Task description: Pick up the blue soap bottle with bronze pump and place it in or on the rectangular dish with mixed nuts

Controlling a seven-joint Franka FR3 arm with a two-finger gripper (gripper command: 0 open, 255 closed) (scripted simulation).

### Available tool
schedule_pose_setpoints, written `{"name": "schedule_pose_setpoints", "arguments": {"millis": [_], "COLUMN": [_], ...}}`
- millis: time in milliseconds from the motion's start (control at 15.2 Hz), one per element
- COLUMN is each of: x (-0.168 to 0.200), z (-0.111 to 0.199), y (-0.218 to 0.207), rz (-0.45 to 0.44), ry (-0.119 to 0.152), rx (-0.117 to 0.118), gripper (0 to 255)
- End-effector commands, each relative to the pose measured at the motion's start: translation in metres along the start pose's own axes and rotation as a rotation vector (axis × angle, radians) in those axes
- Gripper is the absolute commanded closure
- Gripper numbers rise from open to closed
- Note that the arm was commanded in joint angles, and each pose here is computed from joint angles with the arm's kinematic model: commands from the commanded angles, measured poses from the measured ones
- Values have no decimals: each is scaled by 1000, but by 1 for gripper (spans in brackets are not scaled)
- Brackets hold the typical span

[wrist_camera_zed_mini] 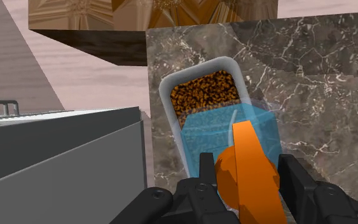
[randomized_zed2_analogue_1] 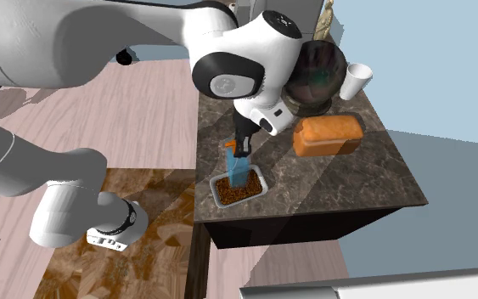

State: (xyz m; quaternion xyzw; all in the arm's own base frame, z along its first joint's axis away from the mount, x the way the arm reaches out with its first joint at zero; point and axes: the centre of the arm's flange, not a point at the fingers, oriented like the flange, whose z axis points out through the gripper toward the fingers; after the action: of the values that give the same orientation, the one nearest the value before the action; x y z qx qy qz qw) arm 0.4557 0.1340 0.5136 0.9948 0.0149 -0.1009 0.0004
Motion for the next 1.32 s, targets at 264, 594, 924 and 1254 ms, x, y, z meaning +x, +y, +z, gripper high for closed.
{"name": "schedule_pose_setpoints", "arguments": {"millis": [264, 594, 924, 1254], "x": [7, 11, 11, 11], "z": [31, 54, 54, 54], "y": [0, 0, 0, 0], "rz": [0, 0, 0, 0], "ry": [1, 1, 1, 1], "rx": [0, 0, 0, 0], "gripper": [255, 255, 255, 0]}}
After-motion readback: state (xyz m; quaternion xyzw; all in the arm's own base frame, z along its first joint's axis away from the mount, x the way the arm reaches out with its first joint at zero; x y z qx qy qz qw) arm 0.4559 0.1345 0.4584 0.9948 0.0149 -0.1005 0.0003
